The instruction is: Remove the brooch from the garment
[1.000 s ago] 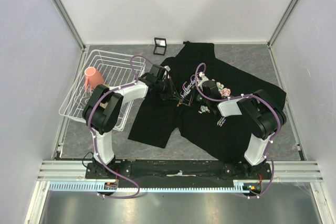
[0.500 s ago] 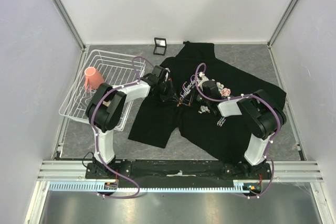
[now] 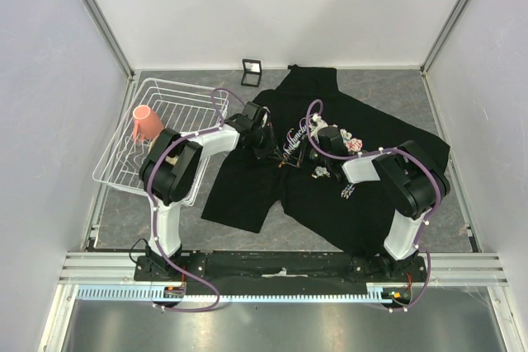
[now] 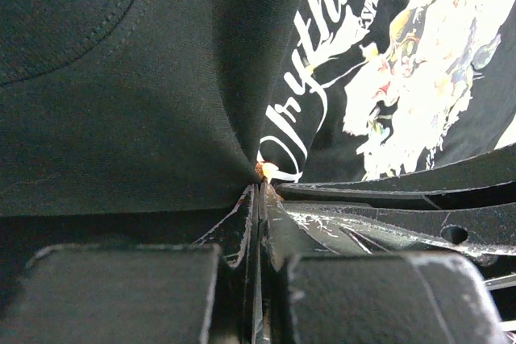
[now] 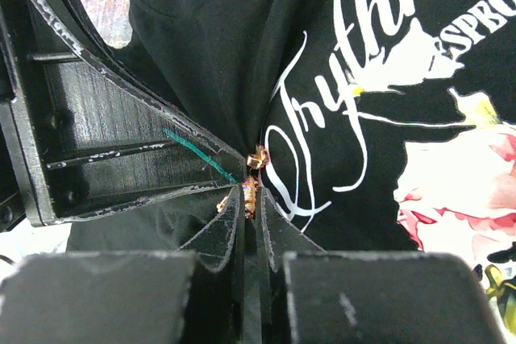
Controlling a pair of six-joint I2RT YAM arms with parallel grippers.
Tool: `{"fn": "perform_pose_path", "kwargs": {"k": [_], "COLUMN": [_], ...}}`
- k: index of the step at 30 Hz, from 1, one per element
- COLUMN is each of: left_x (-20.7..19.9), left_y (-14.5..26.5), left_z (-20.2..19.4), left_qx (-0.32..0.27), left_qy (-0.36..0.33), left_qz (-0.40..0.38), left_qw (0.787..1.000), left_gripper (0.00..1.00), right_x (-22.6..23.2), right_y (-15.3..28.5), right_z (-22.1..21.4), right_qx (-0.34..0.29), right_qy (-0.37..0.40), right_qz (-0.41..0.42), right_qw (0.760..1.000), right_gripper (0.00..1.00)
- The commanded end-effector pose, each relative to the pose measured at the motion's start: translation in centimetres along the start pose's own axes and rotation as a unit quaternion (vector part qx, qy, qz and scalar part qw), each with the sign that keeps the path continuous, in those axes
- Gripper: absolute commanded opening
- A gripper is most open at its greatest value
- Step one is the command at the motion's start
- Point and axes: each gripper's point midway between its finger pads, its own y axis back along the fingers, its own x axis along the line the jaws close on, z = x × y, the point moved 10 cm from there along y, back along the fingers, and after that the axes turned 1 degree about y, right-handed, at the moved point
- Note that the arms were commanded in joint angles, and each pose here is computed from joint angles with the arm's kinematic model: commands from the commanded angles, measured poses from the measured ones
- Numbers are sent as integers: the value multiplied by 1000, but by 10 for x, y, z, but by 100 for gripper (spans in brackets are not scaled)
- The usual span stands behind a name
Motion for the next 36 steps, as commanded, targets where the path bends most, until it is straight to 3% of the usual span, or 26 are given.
{"fn": "perform_pose_path", "kwargs": {"k": [1,14,36], "left_x": [-6,12,8], "left_y": [-9,-15,4], "left_z": [2,-6,2], "left_qx": [-3,7,-37], "left_qy": [-5,1,-18], "left_qz": [15,62,104], "left_qw": [1000,998,994], "left_gripper": [2,2,2], "right_x": [11,28,26], "right_y": [-3,5,11], "right_z": [2,4,2], "right_qx": [-4,-45,-62], "right_qy": [30,99,99], "right_qz": [29,13,-17], "right_qw": [999,994,993], "right_gripper": [0,0,0]}}
